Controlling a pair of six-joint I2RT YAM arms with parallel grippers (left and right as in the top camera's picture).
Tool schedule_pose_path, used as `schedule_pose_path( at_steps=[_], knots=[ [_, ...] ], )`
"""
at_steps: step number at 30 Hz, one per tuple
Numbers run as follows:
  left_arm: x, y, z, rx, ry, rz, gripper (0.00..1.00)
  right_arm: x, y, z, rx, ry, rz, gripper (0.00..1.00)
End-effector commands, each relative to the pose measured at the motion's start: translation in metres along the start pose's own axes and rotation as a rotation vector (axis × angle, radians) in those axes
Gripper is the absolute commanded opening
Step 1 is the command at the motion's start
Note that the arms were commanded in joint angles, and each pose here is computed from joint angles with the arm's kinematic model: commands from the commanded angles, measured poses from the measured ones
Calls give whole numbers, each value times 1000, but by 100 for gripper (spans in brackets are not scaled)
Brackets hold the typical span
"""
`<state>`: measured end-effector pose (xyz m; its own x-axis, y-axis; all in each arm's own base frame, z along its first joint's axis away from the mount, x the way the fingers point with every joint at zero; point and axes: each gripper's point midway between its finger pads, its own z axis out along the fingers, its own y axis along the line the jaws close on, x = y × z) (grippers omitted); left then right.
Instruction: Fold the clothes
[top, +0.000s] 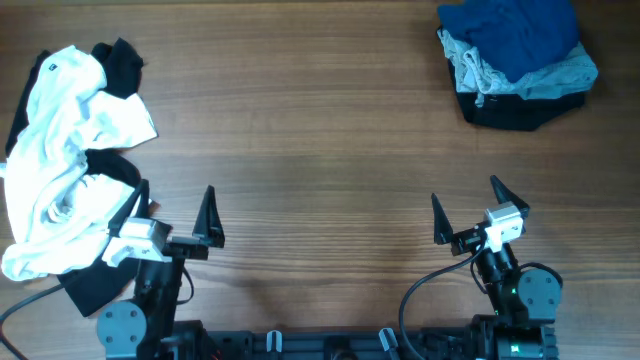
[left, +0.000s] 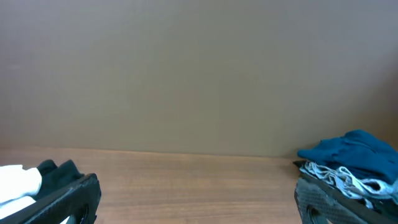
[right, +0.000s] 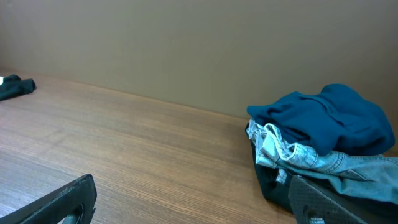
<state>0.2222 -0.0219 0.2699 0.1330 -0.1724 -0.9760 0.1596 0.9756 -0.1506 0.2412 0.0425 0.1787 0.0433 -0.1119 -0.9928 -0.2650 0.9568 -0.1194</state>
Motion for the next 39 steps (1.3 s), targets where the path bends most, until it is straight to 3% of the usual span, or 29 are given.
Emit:
schedule_pose_path(
  at_steps=[1,31,39],
  knots=[
    [10,5,4,-8,-30,1,100,-2,0,0,1,-9,8,100],
    [42,16,10,-28,-65,6,100,-2,0,0,1,-9,8,100],
    [89,24,8,-61,124,-22,100,-2,0,0,1,-9,8,100]
  ],
)
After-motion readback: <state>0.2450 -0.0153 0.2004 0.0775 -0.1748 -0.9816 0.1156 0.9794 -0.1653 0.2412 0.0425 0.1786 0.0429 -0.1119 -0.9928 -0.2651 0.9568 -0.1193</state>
